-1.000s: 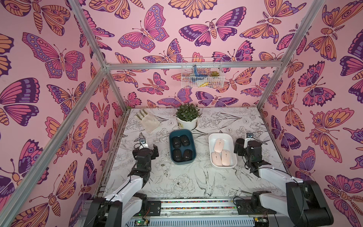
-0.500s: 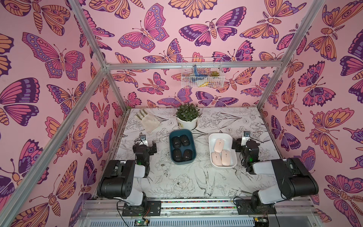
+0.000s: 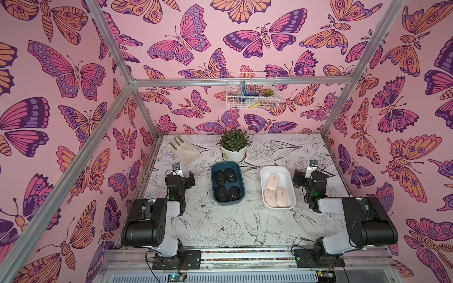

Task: Place the mice by color into the storage box
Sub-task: Reset both arms

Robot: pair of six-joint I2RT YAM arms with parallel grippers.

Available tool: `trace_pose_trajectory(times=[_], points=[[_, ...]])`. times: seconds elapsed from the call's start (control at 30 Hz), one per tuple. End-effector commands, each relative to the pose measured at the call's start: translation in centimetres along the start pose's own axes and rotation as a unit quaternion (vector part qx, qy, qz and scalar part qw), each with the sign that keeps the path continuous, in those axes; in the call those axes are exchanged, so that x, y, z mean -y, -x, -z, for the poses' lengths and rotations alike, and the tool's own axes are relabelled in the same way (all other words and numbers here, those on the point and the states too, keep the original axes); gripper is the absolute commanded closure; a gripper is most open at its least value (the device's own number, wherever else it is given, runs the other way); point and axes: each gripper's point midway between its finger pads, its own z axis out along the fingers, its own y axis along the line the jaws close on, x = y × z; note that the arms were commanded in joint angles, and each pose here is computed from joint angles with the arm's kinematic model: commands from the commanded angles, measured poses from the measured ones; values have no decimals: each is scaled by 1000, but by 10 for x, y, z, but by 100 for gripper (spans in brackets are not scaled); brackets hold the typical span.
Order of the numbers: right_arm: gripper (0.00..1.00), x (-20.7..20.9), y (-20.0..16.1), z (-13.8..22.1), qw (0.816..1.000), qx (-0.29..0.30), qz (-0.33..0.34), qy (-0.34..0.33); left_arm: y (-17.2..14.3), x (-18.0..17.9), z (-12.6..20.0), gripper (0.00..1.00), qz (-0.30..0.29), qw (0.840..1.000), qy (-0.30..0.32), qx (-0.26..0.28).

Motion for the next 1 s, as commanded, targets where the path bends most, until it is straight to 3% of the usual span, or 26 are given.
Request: trace_pose_trajectory(times=[0.0, 0.57, 0.6, 0.63, 0.67, 0.7, 0.97], points=[[1, -2, 1, -1, 1000, -4, -5, 5, -1, -3, 1, 1, 7, 1000, 4, -2], [1, -7, 0, 0, 1000, -4, -3, 22, -1, -1, 2, 1, 5, 1000, 1, 2], [1, -28, -1, 4, 996, -1, 23, 83, -2, 7, 3, 1, -3, 1000, -23, 1], [1, -40, -2, 13, 992, 16, 40, 123, -2, 30, 6, 1, -33, 995, -92, 5], [1, -42, -1, 18, 990, 29, 42, 132, 2, 47, 11, 0, -56, 989, -135, 17], [1, -43, -1, 20, 989, 35, 44, 135, -11, 44, 17, 0, -52, 990, -133, 8], [1, -43, -1, 21, 989, 36, 43, 140, -10, 44, 17, 0, -51, 989, -136, 14]])
